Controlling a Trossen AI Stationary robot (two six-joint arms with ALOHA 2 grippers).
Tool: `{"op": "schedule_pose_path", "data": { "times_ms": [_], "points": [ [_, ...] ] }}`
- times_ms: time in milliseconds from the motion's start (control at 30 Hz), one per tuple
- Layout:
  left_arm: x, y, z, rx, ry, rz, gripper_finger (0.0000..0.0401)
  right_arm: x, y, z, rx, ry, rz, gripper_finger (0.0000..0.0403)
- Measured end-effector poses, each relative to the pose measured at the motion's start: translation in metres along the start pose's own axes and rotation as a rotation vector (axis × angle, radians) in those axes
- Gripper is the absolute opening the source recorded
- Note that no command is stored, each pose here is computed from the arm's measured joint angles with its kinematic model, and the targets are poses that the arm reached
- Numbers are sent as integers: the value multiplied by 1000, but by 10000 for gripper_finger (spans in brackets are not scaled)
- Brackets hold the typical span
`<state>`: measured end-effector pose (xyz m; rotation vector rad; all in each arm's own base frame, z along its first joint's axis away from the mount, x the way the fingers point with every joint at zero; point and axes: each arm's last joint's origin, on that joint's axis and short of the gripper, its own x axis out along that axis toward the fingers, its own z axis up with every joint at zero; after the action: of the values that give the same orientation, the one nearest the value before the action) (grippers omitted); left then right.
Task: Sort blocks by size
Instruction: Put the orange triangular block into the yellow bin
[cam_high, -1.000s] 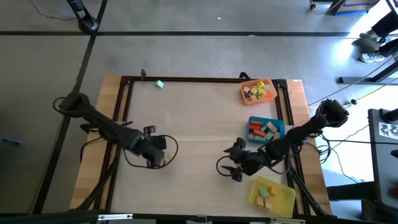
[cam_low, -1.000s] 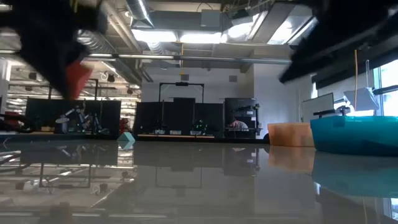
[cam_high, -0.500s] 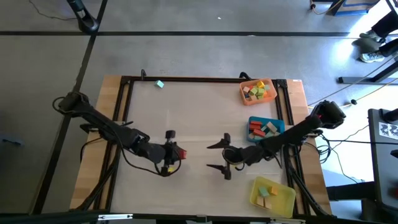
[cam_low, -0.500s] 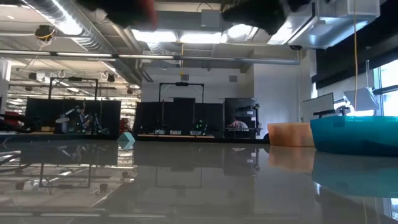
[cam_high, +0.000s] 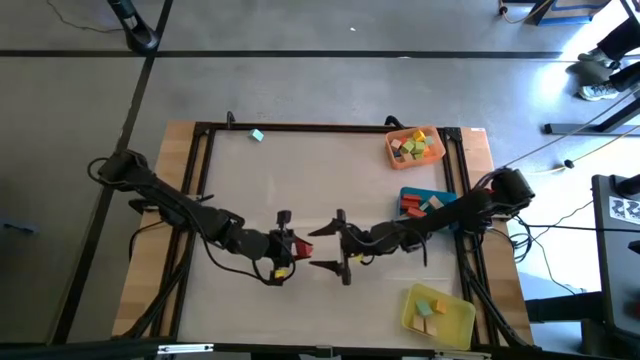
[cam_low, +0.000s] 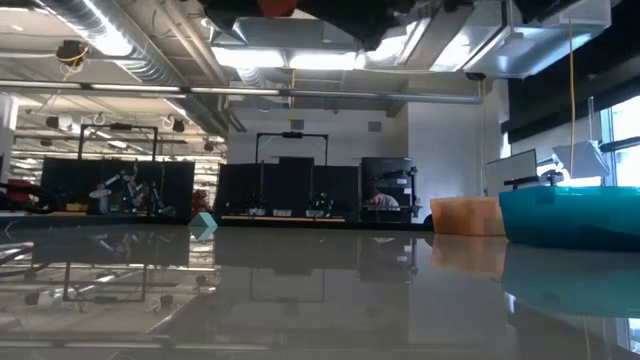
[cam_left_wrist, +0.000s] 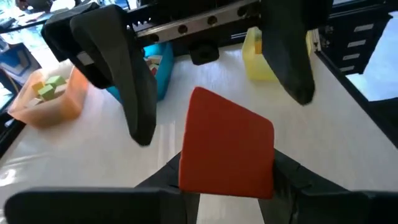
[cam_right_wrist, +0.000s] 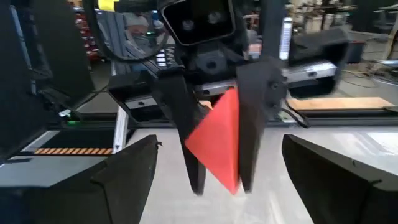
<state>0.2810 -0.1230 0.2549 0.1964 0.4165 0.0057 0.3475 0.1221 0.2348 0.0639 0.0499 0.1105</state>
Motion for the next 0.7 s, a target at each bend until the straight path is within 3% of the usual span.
{"op": "schedule_pose_path", "data": {
  "times_ms": [400,700],
  "points": [
    [0,1,2,-28,-20,1,106,15,3,3,-37,-7,-36,334],
    [0,1,4,-38,-41,2,111,16,-1,3,-52,-6,-40,242]
  ]
}}
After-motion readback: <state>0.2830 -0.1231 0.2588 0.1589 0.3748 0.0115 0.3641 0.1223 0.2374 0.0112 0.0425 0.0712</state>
